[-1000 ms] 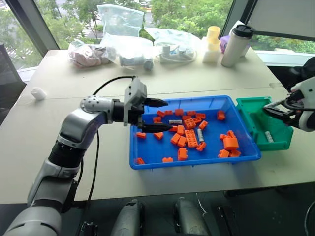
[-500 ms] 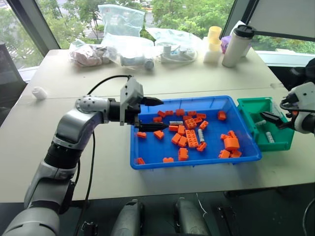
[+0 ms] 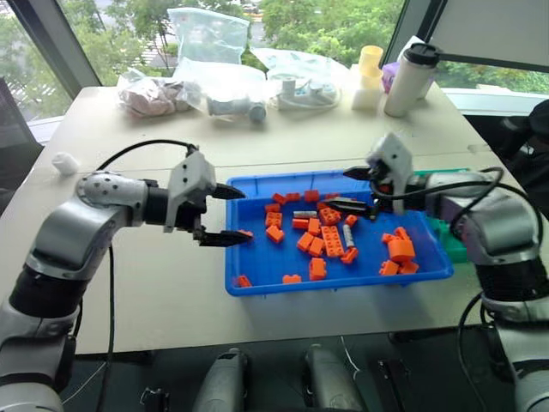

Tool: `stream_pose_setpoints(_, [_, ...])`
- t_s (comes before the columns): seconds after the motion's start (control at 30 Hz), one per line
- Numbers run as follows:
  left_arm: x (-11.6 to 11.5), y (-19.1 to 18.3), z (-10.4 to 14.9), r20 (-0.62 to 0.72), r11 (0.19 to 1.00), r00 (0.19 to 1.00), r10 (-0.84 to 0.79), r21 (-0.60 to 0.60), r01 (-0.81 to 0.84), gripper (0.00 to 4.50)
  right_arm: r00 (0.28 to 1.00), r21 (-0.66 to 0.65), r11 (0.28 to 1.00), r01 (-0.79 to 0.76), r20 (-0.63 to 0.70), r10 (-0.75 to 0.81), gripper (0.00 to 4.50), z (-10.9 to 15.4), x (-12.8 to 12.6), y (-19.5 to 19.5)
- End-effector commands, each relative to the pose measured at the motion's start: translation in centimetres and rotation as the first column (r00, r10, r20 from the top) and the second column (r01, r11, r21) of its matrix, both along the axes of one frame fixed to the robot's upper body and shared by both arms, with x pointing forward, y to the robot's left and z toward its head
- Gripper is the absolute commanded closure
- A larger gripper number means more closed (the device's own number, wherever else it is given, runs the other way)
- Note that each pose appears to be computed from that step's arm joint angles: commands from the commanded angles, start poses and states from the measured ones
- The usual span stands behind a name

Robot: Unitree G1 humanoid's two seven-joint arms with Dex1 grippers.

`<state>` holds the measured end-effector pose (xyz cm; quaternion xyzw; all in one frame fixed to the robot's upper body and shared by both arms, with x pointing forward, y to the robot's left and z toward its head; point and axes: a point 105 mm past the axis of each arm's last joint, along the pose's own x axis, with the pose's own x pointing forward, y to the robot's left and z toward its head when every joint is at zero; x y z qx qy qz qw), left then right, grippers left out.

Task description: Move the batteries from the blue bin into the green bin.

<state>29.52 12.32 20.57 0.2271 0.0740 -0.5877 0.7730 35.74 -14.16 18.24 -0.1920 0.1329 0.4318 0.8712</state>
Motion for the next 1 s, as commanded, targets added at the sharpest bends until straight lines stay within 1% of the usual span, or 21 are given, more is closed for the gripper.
stream_pose_setpoints(0.03, [-0.1, 0.3, 1.3, 0.067, 1.0, 0.997, 0.024, -0.01, -0.023, 0.0, 0.995, -0.096, 0.993, -0.076, 0.059, 0.082, 0.02, -0.2, 1.1, 1.5])
stream_pose_setpoints(0.13, [-0.4, 0.5, 0.8, 0.067, 0.999, 0.997, 0.042, 0.0, -0.042, 0.0, 0.99, -0.185, 0.976, -0.115, 0.064, 0.128, 0.02, -1.2, 2.2, 2.3])
stream_pose_setpoints(0.2, [-0.8, 0.4, 0.4, 0.059, 0.999, 0.997, 0.051, 0.001, -0.051, 0.0, 0.98, -0.219, 0.959, -0.177, 0.051, 0.193, 0.02, -1.5, 2.2, 3.0])
stream_pose_setpoints(0.3, [-1.2, 0.5, 0.1, 0.052, 0.998, 0.997, 0.062, -0.004, -0.062, 0.0, 0.956, -0.182, 0.939, -0.29, -0.007, 0.294, 0.02, -1.4, 0.8, 4.0])
stream_pose_setpoints(0.37, [-1.3, 0.5, 0.1, 0.05, 0.998, 0.996, 0.067, -0.005, -0.067, 0.0, 0.943, -0.176, 0.927, -0.331, -0.028, 0.332, 0.02, -1.5, 0.2, 4.4])
stream_pose_setpoints(0.53, [-1.3, 0.2, 0.1, 0.051, 0.998, 0.996, 0.07, -0.012, -0.069, 0.0, 0.965, -0.201, 0.944, -0.261, -0.019, 0.262, 0.02, -2.1, 1.9, 4.5])
stream_pose_setpoints(0.67, [-1.4, 0.0, 0.2, 0.051, 0.998, 0.996, 0.068, -0.016, -0.068, 0.0, 0.986, -0.178, 0.97, -0.163, -0.002, 0.165, 0.02, -1.8, 3.6, 3.9])
stream_pose_setpoints(0.87, [-1.3, -0.2, 0.0, 0.048, 0.998, 0.997, 0.068, -0.011, -0.067, 0.0, 0.994, -0.171, 0.979, -0.107, -0.035, 0.103, 0.02, -2.2, 4.5, 3.3])
stream_pose_setpoints(0.97, [-1.3, -0.5, 0.1, 0.051, 0.998, 0.997, 0.066, -0.013, -0.065, 0.0, 0.992, -0.201, 0.972, -0.126, -0.042, 0.12, 0.84, -2.8, 4.2, 3.3])
stream_pose_setpoints(1.0, [-1.2, -0.6, 0.2, 0.052, 0.998, 0.997, 0.064, -0.014, -0.064, 0.0, 0.991, -0.217, 0.967, -0.136, -0.038, 0.13, 1.45, -3.0, 4.1, 3.3])
